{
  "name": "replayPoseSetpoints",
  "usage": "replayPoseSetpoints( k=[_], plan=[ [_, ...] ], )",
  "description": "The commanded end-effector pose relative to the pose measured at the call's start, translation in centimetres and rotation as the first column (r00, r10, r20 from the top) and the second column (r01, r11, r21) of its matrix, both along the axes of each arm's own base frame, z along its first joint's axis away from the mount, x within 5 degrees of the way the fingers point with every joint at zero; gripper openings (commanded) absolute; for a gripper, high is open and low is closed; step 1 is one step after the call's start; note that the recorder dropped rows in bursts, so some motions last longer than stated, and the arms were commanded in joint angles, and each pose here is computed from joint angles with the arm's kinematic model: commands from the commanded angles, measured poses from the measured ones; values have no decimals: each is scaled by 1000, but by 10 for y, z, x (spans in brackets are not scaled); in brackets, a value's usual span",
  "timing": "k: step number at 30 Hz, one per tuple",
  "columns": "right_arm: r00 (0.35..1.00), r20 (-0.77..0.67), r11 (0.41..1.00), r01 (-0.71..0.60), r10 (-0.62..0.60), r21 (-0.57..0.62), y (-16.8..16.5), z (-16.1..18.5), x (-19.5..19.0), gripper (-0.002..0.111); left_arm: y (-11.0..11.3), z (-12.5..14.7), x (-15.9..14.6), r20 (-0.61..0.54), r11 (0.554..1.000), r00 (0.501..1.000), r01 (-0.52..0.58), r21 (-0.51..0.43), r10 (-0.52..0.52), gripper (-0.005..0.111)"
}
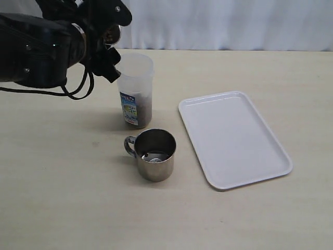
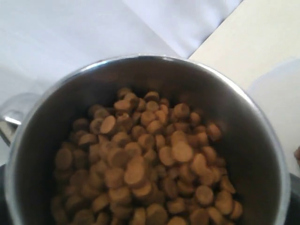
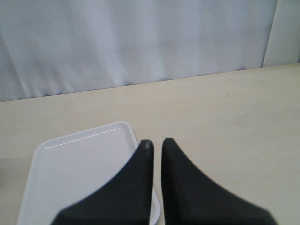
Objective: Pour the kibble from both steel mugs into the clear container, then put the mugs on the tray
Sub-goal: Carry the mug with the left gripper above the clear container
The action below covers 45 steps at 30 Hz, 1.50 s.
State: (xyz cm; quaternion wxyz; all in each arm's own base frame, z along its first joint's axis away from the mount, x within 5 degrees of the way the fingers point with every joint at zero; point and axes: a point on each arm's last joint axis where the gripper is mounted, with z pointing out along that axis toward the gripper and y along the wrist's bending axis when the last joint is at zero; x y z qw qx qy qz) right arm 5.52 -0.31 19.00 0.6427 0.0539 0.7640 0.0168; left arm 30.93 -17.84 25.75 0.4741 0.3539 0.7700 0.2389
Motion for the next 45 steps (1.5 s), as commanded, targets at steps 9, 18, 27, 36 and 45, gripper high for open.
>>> replayPoseSetpoints(
  k=[9,18,27,36,45],
  plan=[
    [1000,3,1000,-3,3,-12,0,0,0,5,-4,-1,7,51,984,996,60,168,-70,0],
    [1000,3,1000,-3,3,-12,0,0,0,5,-6,4,10,70,969,992,90,231,-109,0],
    [1000,3,1000,-3,3,-12,0,0,0,5,-9,-4,18,77,946,991,78,315,-107,0],
    [1000,3,1000,-3,3,-12,0,0,0,5,-17,-11,22,71,936,988,103,336,-135,0],
    [1000,3,1000,-3,3,-12,0,0,0,5,-19,-9,22,70,895,981,134,425,-180,0]
  ],
)
